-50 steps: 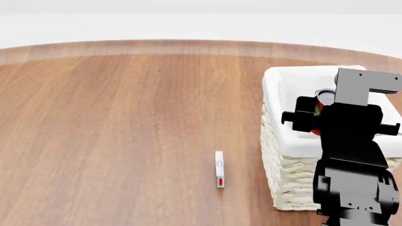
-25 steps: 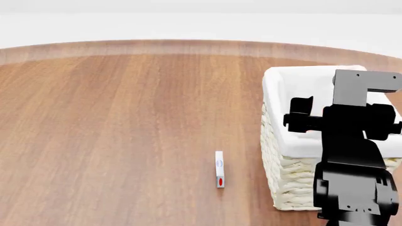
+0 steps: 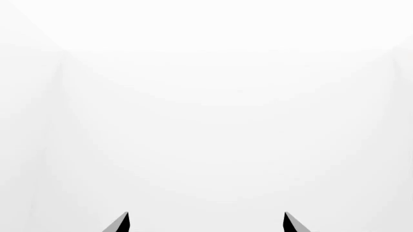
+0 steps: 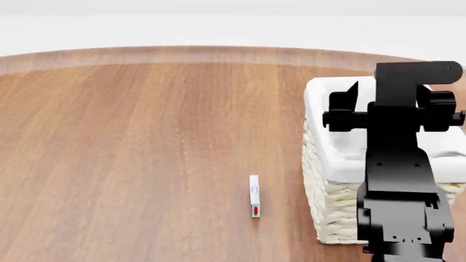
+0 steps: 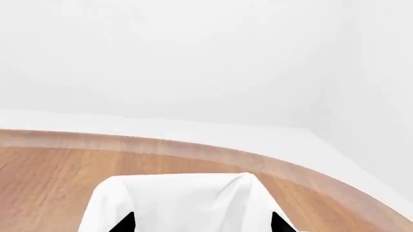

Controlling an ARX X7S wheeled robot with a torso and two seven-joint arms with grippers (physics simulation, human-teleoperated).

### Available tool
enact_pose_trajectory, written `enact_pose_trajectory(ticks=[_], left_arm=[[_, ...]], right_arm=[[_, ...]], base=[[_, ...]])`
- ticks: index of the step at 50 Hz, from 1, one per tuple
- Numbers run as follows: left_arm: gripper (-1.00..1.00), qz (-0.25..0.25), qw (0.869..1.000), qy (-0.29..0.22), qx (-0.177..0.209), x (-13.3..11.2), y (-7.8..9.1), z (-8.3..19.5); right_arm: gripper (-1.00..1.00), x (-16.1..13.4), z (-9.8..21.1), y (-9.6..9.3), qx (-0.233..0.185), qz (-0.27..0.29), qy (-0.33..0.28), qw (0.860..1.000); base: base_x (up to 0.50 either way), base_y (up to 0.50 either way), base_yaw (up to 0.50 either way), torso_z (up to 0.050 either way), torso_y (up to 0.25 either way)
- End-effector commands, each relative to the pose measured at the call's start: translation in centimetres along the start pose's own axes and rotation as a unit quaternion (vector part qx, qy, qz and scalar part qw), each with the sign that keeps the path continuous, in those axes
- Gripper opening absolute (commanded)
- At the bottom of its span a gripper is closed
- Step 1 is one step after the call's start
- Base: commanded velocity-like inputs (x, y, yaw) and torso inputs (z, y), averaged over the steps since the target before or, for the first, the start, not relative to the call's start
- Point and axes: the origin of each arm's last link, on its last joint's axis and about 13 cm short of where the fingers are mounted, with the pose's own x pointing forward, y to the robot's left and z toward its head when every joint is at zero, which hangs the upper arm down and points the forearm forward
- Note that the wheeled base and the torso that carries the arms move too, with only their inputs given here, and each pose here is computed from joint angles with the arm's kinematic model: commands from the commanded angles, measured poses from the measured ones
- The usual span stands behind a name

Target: Pick up the tomato sauce, and put it in the basket.

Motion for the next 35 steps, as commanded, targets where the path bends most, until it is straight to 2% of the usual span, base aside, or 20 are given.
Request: enact_pose_trajectory(ticks=[1,6,8,9,10,11,12,13,14,17,18,21,23,24,26,28,30,35], left_arm=[[1.00,-0.001,1.000,0.004,0.001,-0.2,0.0,-0.2],[1.00,0.000,1.000,0.008,0.002,-0.4,0.0,-0.4],[1.00,-0.002,1.000,0.009,0.000,-0.3,-0.1,-0.4],[1.00,-0.002,1.000,0.010,-0.001,-0.3,-0.1,-0.4],[1.00,-0.005,1.000,0.009,-0.002,-0.3,-0.1,-0.5],[1.00,-0.006,1.000,0.010,-0.003,-0.3,-0.2,-0.5],[1.00,-0.007,1.000,0.011,-0.003,-0.4,-0.2,-0.6],[1.00,-0.010,1.000,0.012,-0.003,-0.4,-0.2,-0.7],[1.00,-0.012,1.000,0.013,-0.005,-0.5,-0.3,-0.7],[1.00,-0.014,1.000,0.015,-0.006,-0.5,-0.4,-0.8],[1.00,-0.017,1.000,0.016,-0.007,-0.5,-0.4,-0.9],[1.00,-0.021,1.000,0.019,-0.007,-0.6,-0.5,-1.0],[1.00,-0.027,0.999,0.019,-0.008,-0.6,-0.7,-1.0],[1.00,-0.028,0.999,0.019,-0.009,-0.6,-0.8,-0.9],[1.00,-0.030,0.999,0.020,-0.009,-0.7,-0.9,-1.0],[1.00,-0.035,0.999,0.022,-0.011,-0.8,-1.1,-1.0],[1.00,-0.038,0.999,0.022,-0.012,-0.8,-1.2,-0.9],[1.00,-0.049,0.998,0.022,-0.015,-0.9,-1.6,-0.8]], right_arm=[[1.00,0.2,1.8,1.8,-0.045,0.015,-0.137,0.990],[1.00,0.0,1.9,2.3,-0.052,0.011,-0.191,0.980],[1.00,-0.6,1.4,2.5,-0.042,0.007,-0.216,0.975],[1.00,-1.0,1.4,2.5,-0.058,0.001,-0.224,0.973],[1.00,-2.1,-0.3,2.5,-0.069,0.003,-0.209,0.975],[1.00,-2.8,1.2,2.7,-0.066,0.004,-0.246,0.967],[1.00,-3.1,1.4,2.8,-0.073,0.002,-0.257,0.964],[1.00,-3.8,1.4,2.8,-0.096,-0.001,-0.271,0.958],[1.00,-5.0,1.6,3.0,-0.085,0.007,-0.285,0.955],[1.00,-6.5,1.7,3.1,-0.089,0.006,-0.303,0.949],[1.00,-8.0,1.7,3.3,-0.073,0.013,-0.311,0.948],[1.00,-9.8,1.5,3.4,-0.092,0.005,-0.340,0.936],[1.00,-11.0,1.5,3.3,-0.078,0.007,-0.351,0.933],[1.00,-11.4,1.5,3.3,-0.092,0.001,-0.361,0.928],[1.00,-12.8,1.6,3.1,-0.088,0.000,-0.371,0.924],[1.00,-14.3,1.5,3.1,-0.070,0.009,-0.376,0.924],[1.00,-15.2,1.4,3.1,-0.078,0.007,-0.383,0.920],[1.00,-17.7,1.2,2.8,-0.067,0.011,-0.390,0.918]], base=[[0.00,0.00,0.00,0.000,0.000],[0.00,0.00,0.00,0.000,0.000],[0.00,0.00,0.00,0.000,0.000],[0.00,0.00,0.00,0.000,0.000],[0.00,0.00,0.00,0.000,0.000],[0.00,0.00,0.00,0.000,0.000],[0.00,0.00,0.00,0.000,0.000],[0.00,0.00,0.00,0.000,0.000],[0.00,0.00,0.00,0.000,0.000],[0.00,0.00,0.00,0.000,0.000],[0.00,0.00,0.00,0.000,0.000],[0.00,0.00,0.00,0.000,0.000],[0.00,0.00,0.00,0.000,0.000],[0.00,0.00,0.00,0.000,0.000],[0.00,0.00,0.00,0.000,0.000],[0.00,0.00,0.00,0.000,0.000],[0.00,0.00,0.00,0.000,0.000],[0.00,0.00,0.00,0.000,0.000]])
